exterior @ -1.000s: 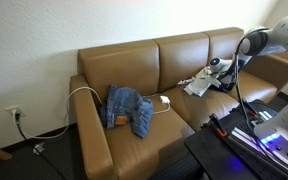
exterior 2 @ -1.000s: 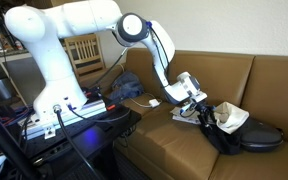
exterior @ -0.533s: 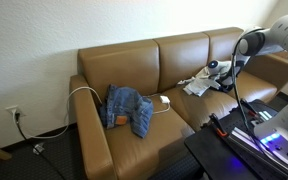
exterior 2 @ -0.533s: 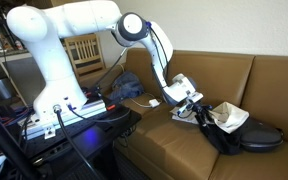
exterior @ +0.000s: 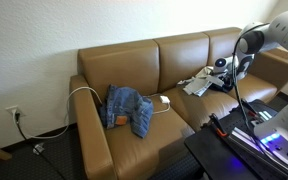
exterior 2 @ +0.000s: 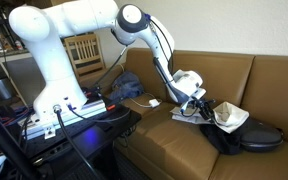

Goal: Move the clothing to the left side of the sofa

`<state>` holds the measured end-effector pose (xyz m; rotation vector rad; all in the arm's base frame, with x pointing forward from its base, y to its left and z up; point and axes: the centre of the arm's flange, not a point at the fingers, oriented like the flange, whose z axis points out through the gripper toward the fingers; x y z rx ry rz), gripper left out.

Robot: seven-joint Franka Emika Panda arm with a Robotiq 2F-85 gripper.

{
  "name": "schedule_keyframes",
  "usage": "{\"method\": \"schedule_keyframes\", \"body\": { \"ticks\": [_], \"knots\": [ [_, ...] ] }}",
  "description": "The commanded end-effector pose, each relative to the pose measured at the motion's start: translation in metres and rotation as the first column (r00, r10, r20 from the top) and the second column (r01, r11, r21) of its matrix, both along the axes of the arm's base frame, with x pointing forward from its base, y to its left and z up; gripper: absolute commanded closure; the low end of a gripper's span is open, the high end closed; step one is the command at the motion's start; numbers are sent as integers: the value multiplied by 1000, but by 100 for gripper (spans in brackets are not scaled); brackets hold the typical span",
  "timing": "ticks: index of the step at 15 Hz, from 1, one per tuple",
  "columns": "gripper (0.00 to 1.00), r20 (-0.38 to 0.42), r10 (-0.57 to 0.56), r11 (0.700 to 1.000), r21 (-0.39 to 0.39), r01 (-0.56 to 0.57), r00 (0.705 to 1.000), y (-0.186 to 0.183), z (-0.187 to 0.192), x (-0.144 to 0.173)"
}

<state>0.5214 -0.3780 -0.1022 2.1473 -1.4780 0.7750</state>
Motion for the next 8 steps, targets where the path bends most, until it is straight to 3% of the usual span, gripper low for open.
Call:
{"method": "schedule_keyframes", "body": {
  "ticks": [1, 5, 8],
  "knots": [
    [0, 21, -9, 1000, -12, 9, 1000, 4, -1, -2],
    [0, 15, -124, 992, -7, 124, 992, 3, -26, 18],
    [0, 67, -170, 977, -122, 177, 983, 3, -30, 14]
  ]
}}
